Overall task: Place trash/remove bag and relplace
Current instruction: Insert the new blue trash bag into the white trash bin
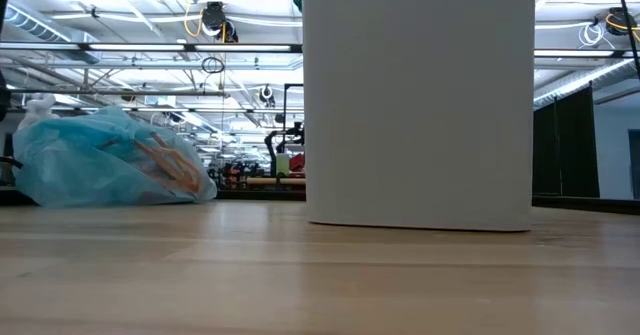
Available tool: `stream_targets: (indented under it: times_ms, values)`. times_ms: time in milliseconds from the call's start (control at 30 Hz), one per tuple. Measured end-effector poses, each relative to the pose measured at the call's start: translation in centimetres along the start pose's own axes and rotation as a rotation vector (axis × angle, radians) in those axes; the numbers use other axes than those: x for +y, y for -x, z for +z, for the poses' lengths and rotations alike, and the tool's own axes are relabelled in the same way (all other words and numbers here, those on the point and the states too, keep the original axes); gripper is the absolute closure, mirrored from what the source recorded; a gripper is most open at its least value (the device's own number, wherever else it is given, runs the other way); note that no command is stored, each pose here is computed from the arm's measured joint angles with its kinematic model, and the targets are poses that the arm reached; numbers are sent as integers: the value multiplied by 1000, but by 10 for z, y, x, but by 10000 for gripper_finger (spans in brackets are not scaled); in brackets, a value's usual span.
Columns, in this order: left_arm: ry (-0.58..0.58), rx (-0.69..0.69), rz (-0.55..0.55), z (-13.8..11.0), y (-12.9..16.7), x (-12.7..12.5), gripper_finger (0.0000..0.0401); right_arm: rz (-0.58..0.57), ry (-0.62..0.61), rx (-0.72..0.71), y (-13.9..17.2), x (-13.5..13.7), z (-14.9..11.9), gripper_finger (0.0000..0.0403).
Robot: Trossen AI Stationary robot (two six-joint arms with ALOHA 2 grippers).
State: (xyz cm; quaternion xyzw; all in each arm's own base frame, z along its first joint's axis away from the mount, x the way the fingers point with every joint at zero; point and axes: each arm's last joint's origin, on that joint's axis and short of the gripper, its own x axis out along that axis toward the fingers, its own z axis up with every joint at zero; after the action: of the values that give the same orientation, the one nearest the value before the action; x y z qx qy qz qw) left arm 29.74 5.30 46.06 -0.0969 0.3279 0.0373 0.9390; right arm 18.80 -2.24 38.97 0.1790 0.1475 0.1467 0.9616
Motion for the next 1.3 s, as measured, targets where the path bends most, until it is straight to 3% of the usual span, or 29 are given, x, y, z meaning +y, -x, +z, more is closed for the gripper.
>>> stream_targets:
  times_ms: [133,300,500,800,900,1033,1300]
  values:
    - [-31,0,-149,1,3,-23,358,53,7,50,-12,7,-5,268]
    - [-92,13,-222,-4,2,-52,358,80,18,80,-17,15,-4,273]
    - [-152,18,-91,-6,-9,-60,358,40,29,183,-24,18,3,276]
    - [-180,62,-107,-7,-28,-62,358,50,19,293,-34,23,-1,282]
    - [-195,45,-126,-6,-28,-68,358,65,13,288,-31,29,-1,314]
    - [-232,-18,-153,-2,-28,-76,358,102,43,284,-26,38,-2,386]
    - [-264,-10,-138,-1,-44,-79,358,131,30,329,-25,43,-7,401]
